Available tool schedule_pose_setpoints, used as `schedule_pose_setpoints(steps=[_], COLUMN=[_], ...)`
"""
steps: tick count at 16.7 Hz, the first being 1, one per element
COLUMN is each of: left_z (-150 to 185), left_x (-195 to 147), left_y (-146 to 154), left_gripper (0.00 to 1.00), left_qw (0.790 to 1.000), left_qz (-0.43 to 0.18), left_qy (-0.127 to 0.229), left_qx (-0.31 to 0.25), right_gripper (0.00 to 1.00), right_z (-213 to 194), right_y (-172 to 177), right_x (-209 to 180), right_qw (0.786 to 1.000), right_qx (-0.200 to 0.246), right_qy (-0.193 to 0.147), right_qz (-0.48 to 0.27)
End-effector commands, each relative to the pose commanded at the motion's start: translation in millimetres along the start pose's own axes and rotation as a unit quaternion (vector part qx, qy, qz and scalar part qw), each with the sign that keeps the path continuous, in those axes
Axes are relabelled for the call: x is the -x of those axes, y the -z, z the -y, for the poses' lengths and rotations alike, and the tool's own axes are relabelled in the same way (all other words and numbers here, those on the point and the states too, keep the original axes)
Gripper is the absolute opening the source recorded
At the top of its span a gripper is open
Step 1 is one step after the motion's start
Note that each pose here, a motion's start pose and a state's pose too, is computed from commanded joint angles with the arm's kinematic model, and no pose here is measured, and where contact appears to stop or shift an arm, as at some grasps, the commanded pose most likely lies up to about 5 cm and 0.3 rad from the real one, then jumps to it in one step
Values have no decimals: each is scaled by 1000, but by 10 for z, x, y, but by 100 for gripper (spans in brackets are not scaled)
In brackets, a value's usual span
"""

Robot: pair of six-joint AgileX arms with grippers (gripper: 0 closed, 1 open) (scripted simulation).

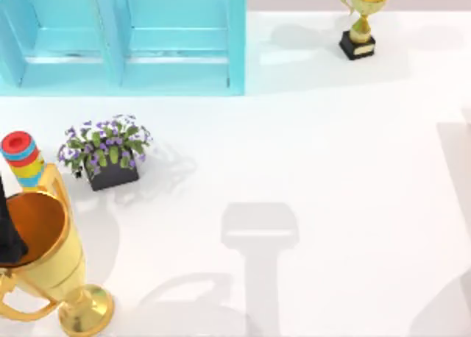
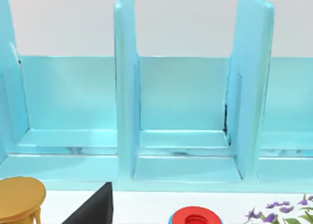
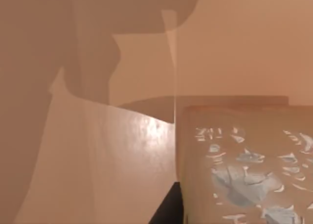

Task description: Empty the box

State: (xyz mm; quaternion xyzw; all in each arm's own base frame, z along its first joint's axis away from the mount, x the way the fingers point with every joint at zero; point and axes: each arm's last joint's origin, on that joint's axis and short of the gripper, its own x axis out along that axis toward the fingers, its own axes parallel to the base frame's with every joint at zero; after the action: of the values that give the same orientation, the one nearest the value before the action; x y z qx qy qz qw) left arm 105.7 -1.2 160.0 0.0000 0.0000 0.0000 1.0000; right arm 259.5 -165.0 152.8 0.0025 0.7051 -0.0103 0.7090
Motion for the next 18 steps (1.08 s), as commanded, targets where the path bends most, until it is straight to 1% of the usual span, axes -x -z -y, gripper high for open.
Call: schedule_pose_setpoints(steps=[4,8,10,16,18], left_z=[0,0,0,0,0], left_x=[0,0,0,0,0], left_y=[0,0,0,0,0], left_gripper=[100,100,100,100,100], left_qw=[1000,1000,1000,1000,1000], left_qz=[0,0,0,0,0], left_qy=[0,0,0,0,0], left_qx=[0,0,0,0,0], right_gripper=[0,0,0,0,0], right_z=[42,20,4,-7,-58], right_y=[-51,-9,16,7,-109], right_x=[431,979,1155,1184,1174], right_qw=[1000,1000,1000,1000,1000], right_qx=[0,-1,-2,-1,-1], right_qy=[-3,-5,-2,-2,-1], right_qz=[-5,-8,-3,-3,-4])
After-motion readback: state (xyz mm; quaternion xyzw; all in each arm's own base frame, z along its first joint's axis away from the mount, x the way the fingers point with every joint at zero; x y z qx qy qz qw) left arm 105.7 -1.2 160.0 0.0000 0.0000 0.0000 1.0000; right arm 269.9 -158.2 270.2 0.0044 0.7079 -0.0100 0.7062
